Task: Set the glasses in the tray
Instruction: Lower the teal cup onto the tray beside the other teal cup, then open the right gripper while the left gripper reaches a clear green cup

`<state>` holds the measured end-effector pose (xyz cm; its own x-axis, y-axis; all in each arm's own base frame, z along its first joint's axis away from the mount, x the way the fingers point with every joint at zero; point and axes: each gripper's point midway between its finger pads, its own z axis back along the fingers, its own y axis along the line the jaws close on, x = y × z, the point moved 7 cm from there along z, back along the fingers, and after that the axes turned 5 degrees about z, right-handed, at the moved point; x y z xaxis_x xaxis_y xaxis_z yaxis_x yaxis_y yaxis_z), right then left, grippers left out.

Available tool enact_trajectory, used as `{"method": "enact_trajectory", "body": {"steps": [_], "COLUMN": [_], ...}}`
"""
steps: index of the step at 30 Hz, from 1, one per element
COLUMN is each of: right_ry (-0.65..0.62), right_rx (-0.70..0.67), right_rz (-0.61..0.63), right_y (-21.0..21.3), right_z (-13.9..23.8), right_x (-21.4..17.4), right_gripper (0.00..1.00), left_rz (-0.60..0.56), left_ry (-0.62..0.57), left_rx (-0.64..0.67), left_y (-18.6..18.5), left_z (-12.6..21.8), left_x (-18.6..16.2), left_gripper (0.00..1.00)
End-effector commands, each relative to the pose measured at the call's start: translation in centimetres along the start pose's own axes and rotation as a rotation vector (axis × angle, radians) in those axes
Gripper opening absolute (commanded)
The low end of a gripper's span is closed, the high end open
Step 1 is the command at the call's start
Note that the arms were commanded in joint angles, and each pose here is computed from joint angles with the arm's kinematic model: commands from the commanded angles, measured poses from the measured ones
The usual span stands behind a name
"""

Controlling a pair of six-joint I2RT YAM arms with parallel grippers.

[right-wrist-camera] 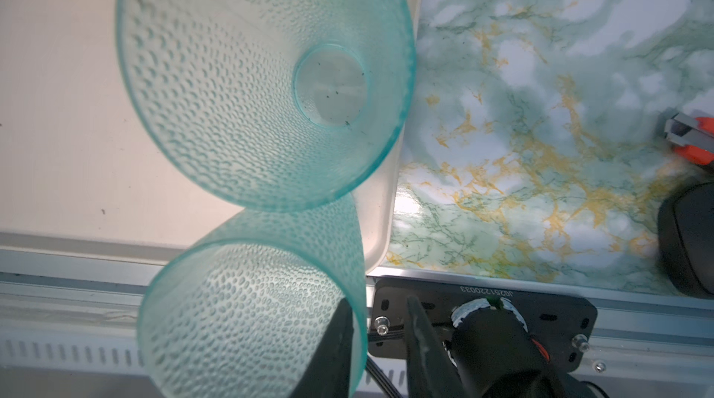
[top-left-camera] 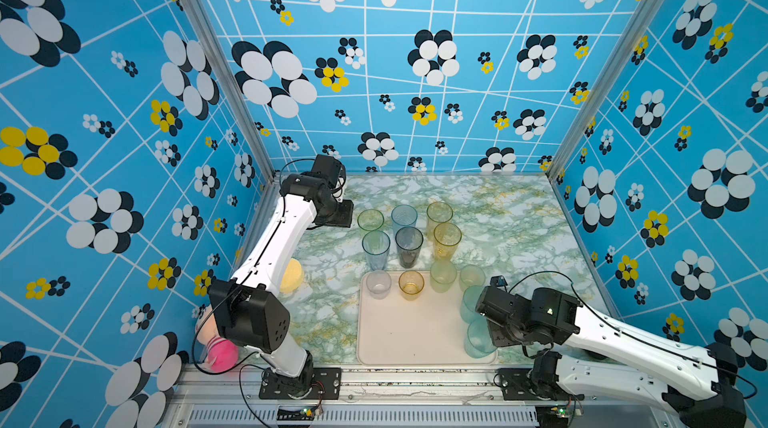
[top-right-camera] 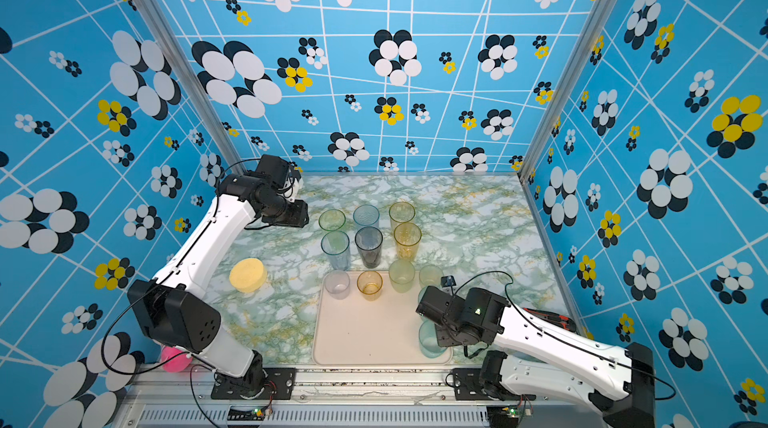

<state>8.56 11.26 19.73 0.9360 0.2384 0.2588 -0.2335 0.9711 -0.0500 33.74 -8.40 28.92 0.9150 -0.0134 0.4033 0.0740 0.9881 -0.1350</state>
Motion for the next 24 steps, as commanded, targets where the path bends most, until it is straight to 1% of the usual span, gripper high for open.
{"method": "enact_trajectory", "body": {"steps": [1, 4, 7, 12, 16, 21, 22, 24], "right_ry": [-0.049, -0.111, -0.174, -0.243, -0.262, -0.3, -0.313, -0.324], "right_rx": [-0.03, -0.015, -0.006, -0.04, -0.026, 0.049, 0.058, 0.065], "right_rz": [0.009, -0.008, -0.009, 0.031, 0.031, -0.039, -0.049, -0.066], "right_y": [-0.8, -1.2, -1.3, -0.4, 0.8, 1.1, 1.0, 0.8], "right_z": [1.9, 4.1, 6.4, 9.0, 9.9, 10.2, 10.3, 10.4], "right_x": [0.6, 1.4, 2.6, 5.1, 7.3, 9.7, 10.1, 10.7], "right_gripper": [0.3, 0.32, 0.33, 0.38, 0.39, 0.38, 0.38, 0.38], "left_rz": [-0.012, -0.016, -0.017, -0.01, -0.01, -0.015, -0.016, -0.023], "left_ry": [0.006, 0.021, 0.035, 0.078, 0.081, 0.089, 0.091, 0.099], "left_rx": [-0.002, 0.002, 0.008, -0.001, 0.004, 0.017, 0.018, 0.017], "left_y": [0.1, 0.2, 0.2, 0.0, -0.3, -0.5, -0.5, -0.7], "left_z": [0.4, 0.4, 0.2, -1.1, -2.5, -4.5, -4.9, -5.6], "left_x": [0.4, 0.3, 0.2, 0.2, 0.9, 2.4, 2.7, 3.3], "left_gripper": [0.53, 0.53, 0.51, 0.47, 0.45, 0.44, 0.41, 0.39]}}
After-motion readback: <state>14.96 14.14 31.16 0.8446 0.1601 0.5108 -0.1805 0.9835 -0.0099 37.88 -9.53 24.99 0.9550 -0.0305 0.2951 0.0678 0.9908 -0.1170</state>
